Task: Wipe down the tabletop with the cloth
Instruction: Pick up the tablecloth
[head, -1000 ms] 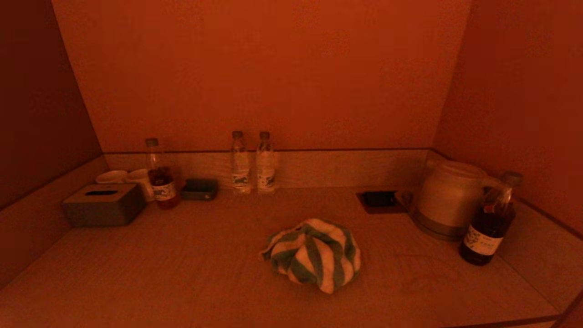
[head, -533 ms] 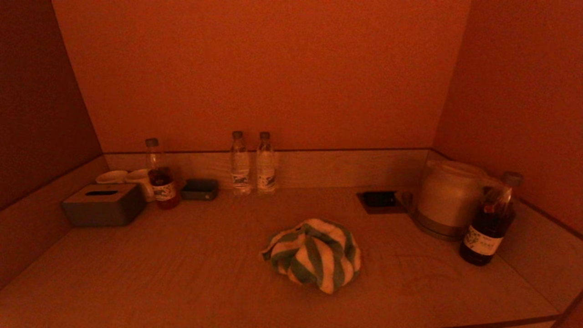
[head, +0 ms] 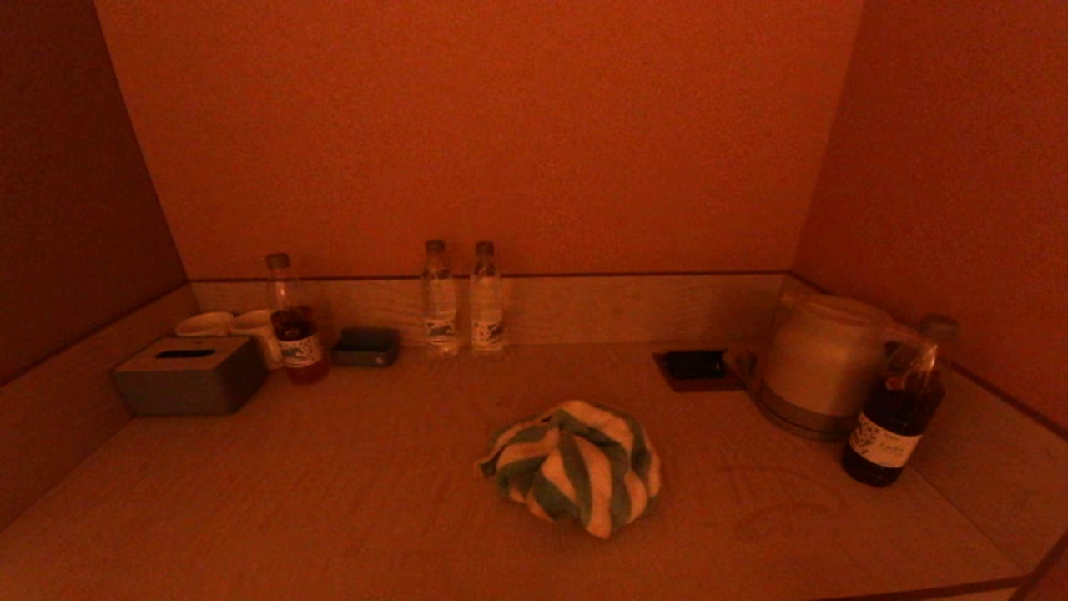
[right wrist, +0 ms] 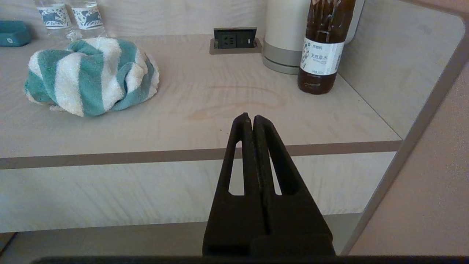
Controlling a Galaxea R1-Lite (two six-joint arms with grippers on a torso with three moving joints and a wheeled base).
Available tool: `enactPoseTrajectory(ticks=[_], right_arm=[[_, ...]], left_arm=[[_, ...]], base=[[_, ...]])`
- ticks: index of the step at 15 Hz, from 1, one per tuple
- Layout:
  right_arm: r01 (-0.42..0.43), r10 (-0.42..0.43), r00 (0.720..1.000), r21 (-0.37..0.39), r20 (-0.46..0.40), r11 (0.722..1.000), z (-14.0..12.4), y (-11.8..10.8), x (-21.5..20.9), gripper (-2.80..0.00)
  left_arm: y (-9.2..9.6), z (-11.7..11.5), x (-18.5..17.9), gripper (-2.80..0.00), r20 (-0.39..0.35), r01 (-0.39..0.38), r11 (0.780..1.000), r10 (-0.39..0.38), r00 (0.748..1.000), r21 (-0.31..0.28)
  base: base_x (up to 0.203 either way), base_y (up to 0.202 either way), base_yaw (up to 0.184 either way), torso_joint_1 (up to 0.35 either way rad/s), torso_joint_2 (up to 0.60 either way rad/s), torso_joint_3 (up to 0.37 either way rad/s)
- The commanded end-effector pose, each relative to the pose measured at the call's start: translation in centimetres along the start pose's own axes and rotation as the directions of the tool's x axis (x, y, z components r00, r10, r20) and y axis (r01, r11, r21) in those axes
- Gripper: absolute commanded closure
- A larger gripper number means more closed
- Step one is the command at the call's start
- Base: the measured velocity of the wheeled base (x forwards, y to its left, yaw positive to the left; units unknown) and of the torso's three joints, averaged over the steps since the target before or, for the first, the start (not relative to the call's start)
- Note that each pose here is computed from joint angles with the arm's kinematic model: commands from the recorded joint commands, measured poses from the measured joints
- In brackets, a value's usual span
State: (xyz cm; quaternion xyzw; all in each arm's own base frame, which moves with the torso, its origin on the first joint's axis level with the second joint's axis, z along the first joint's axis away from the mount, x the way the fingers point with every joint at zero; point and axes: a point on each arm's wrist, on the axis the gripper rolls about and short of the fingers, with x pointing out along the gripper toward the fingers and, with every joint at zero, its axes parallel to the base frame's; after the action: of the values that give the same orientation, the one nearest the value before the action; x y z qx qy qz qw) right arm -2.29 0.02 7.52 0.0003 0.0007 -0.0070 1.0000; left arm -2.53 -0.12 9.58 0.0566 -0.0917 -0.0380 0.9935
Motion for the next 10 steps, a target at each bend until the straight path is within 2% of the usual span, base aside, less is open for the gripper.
enactPoseTrajectory(ticks=[1,4,6,10], right_arm=[[0.000,0.000,1.000,0.001,0.000,1.000,0.02,0.00,0.01,0.00],[0.000,0.000,1.000,0.001,0.000,1.000,0.02,0.00,0.01,0.00],[0.000,0.000,1.000,0.001,-0.002,1.000,0.00,0.00,0.01,0.00],[0.000,0.000,1.000,0.001,0.000,1.000,0.02,0.00,0.01,0.00]], left_arm=[[-0.14,-1.12,-0.02,0.00,-0.092,0.015,1.000,-0.016,0.996,-0.013],[-0.15,-1.30,-0.05,0.00,-0.114,0.011,1.000,-0.012,0.993,-0.015],[-0.23,-2.11,-0.14,0.00,-0.185,0.009,1.000,-0.013,0.983,-0.023],[-0.22,-2.11,-0.14,0.00,-0.185,0.007,1.000,-0.012,0.983,-0.027]], base=[[0.000,0.000,0.000,0.000,0.00,0.000],[0.000,0.000,0.000,0.000,0.00,0.000],[0.000,0.000,0.000,0.000,0.00,0.000],[0.000,0.000,0.000,0.000,0.00,0.000]])
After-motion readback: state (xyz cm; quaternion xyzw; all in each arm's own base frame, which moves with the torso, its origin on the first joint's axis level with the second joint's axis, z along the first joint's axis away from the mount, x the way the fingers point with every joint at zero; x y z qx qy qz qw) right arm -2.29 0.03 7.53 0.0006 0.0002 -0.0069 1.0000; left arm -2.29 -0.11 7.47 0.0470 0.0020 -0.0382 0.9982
